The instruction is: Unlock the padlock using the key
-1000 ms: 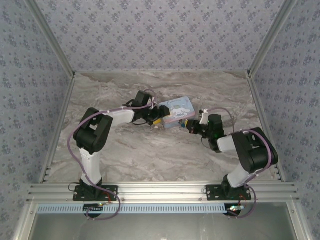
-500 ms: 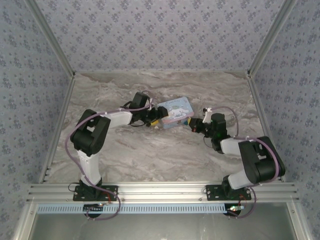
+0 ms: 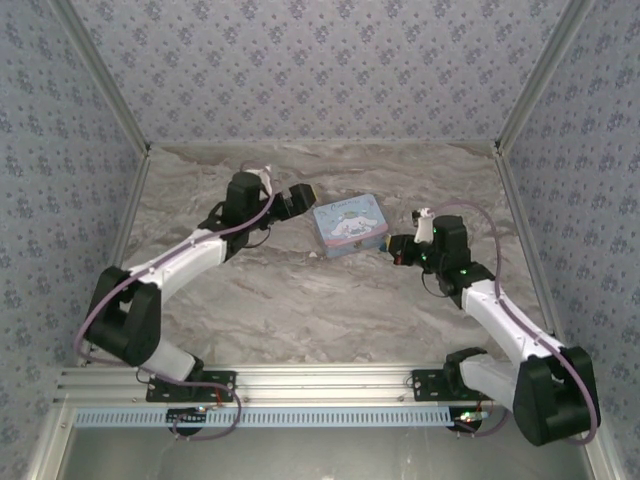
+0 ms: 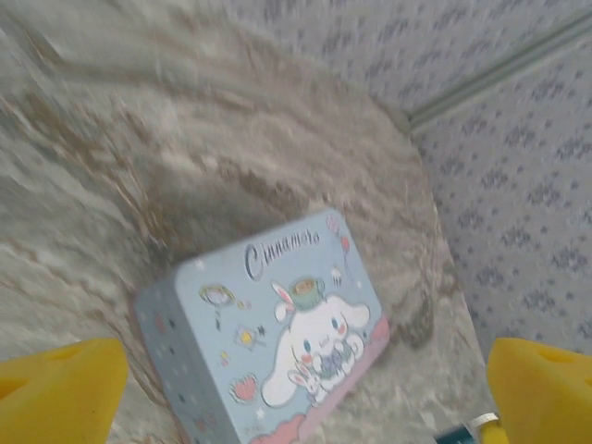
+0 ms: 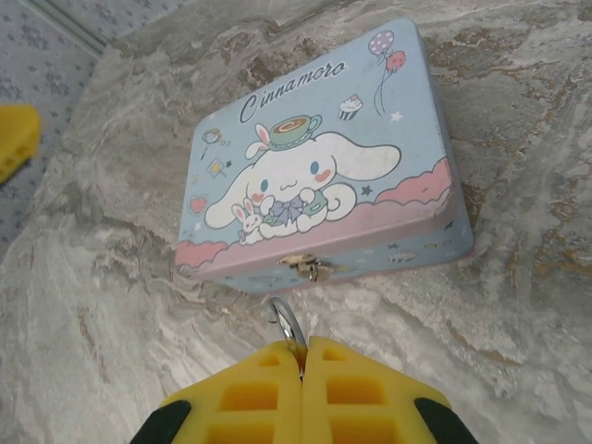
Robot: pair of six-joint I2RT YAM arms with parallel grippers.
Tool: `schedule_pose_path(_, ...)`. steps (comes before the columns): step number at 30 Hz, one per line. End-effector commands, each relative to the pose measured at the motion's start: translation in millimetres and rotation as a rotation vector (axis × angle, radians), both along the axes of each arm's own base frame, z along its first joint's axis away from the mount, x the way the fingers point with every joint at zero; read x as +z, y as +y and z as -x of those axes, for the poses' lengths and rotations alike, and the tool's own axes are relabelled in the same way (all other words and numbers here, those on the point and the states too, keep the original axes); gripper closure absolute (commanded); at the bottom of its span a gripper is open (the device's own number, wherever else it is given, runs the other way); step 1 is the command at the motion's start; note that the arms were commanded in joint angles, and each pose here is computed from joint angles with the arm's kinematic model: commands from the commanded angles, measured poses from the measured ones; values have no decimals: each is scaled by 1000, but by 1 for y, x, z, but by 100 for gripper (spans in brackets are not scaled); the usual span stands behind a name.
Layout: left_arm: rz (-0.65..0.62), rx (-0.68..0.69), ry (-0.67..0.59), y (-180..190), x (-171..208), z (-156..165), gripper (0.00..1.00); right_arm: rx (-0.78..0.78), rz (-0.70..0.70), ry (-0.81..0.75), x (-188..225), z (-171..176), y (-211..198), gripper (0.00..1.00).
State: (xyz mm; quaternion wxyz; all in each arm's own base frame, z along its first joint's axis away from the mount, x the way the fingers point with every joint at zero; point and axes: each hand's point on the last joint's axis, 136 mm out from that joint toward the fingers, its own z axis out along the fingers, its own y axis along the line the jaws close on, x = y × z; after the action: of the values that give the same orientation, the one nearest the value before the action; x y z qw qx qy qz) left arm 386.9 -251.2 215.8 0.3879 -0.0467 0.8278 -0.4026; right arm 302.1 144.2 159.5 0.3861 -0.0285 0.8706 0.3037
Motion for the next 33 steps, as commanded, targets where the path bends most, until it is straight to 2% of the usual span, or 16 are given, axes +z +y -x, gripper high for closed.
schedule_pose_path(1, -47, 128, -174, 31, 28, -10, 1, 35, 100, 113, -4, 27, -8, 97)
schedule_pose_path(10, -155, 161, -385, 63, 64, 9, 0, 116, 182, 265, 4, 60, -5, 100)
schedule_pose_path(15, -222, 187, -440, 79, 74, 23, 1, 184, 227, 358, -4, 76, 6, 100)
schedule_pose_path(20, -261, 151, -507, 81, 85, 37, 1, 253, 277, 448, -14, 85, 20, 100)
schedule_pose_path(25, -290, 164, -542, 88, 93, 44, 1, 272, 309, 544, -32, 87, 30, 100)
schedule_pose_path(33, -314, 175, -524, 95, 84, 50, 1, 344, 313, 682, -68, 89, 53, 100)
